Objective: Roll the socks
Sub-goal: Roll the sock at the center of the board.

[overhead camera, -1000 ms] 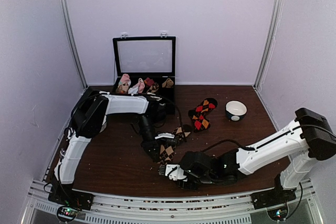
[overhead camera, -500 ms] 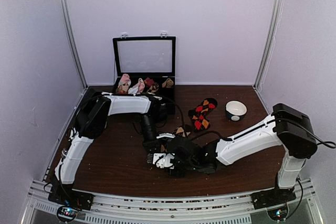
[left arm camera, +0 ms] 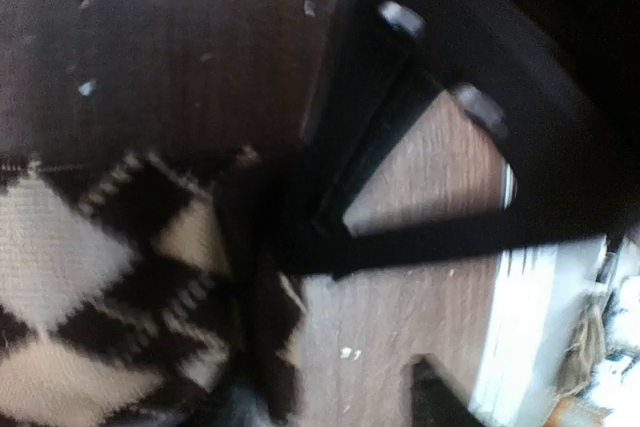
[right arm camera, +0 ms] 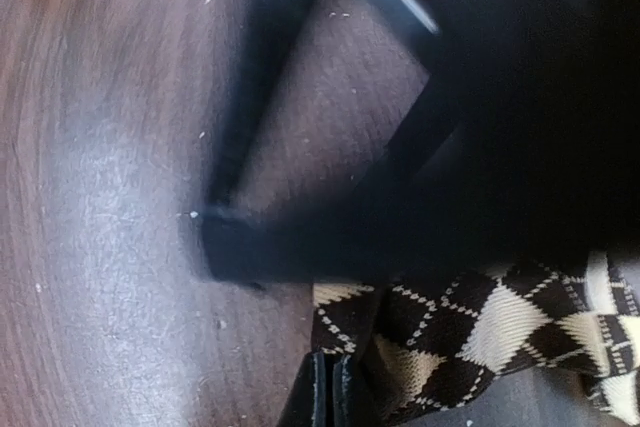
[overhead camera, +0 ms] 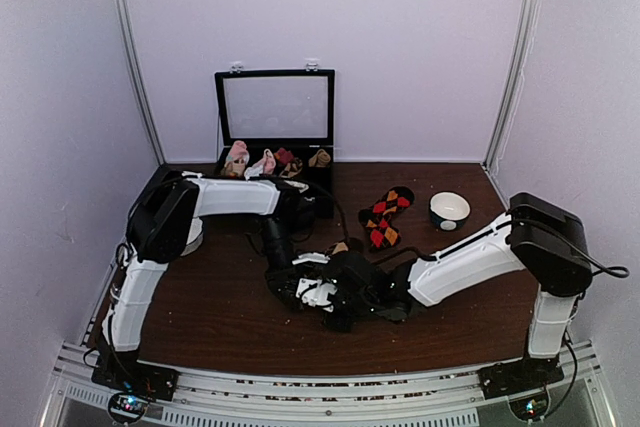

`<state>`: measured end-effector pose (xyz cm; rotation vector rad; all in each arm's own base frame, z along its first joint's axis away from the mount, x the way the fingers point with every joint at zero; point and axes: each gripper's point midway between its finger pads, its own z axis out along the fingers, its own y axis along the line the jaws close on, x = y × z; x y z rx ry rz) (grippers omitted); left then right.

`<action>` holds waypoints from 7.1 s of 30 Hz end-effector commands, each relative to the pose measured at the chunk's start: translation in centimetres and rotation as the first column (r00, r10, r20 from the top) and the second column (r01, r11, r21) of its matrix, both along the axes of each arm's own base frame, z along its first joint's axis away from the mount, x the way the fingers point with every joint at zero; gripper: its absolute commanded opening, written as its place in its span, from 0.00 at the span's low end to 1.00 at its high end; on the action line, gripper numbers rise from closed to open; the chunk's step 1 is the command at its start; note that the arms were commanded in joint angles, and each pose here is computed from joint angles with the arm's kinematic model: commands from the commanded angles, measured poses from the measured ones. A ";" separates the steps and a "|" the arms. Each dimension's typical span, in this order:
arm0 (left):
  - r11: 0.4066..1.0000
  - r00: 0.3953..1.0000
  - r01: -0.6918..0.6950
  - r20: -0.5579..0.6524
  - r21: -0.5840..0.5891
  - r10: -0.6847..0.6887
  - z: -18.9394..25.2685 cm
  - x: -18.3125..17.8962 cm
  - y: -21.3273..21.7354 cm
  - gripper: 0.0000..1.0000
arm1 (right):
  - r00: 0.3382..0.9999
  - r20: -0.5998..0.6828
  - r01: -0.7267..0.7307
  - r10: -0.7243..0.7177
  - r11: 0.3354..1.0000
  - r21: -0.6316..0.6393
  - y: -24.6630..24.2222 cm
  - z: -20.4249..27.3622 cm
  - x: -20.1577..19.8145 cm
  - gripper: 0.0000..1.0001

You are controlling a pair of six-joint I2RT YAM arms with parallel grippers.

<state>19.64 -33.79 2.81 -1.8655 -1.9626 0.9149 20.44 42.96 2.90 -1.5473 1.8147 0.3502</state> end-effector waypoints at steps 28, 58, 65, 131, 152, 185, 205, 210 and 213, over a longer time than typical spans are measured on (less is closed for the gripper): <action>0.931 0.858 0.285 0.494 -0.227 -0.142 3.9 -0.8 -0.7 0.63 | 0.470 -0.859 0.357 -0.205 0.934 -0.027 -1.1 -1.2 -0.3 0.00; 0.930 0.745 0.368 0.597 0.005 -0.298 -3.9 1.3 0.9 0.33 | 0.265 -0.942 0.479 -0.205 0.876 -0.056 -1.3 -3.1 0.9 0.09; 0.934 0.787 0.350 0.516 0.076 -0.337 -5.4 0.7 2.3 0.21 | 0.313 -0.930 0.478 -0.193 0.878 -0.021 -2.3 -2.1 1.2 0.25; 0.997 0.999 0.003 0.053 -0.075 0.001 -1.5 2.1 -0.5 0.23 | 0.983 -0.018 -0.182 0.182 0.972 -0.151 -0.5 -1.3 0.0 0.16; 0.973 0.921 0.013 0.382 -0.230 0.078 4.6 3.2 2.2 0.59 | 0.789 -0.602 0.156 -0.121 0.988 0.006 -2.4 -0.4 -1.7 0.00; 0.892 0.760 0.324 0.648 -0.316 -0.046 2.9 0.0 -2.2 0.54 | 0.331 -0.939 0.376 -0.093 0.926 0.041 -2.0 -2.2 1.0 0.00; 0.900 0.614 0.419 0.767 -0.117 -0.186 -1.2 3.3 -2.9 0.40 | 0.243 -0.964 0.391 -0.105 0.920 -0.001 -2.8 -2.8 0.9 0.01; 0.906 0.607 0.415 0.766 -0.080 -0.211 -2.1 4.0 -3.1 0.38 | 0.244 -0.966 0.373 -0.085 0.928 0.013 -2.7 -2.3 0.6 0.04; 0.899 0.589 0.435 0.772 -0.054 -0.240 -2.5 3.7 -3.1 0.38 | 0.238 -0.967 0.363 -0.093 0.932 0.000 -3.0 -2.6 0.5 0.04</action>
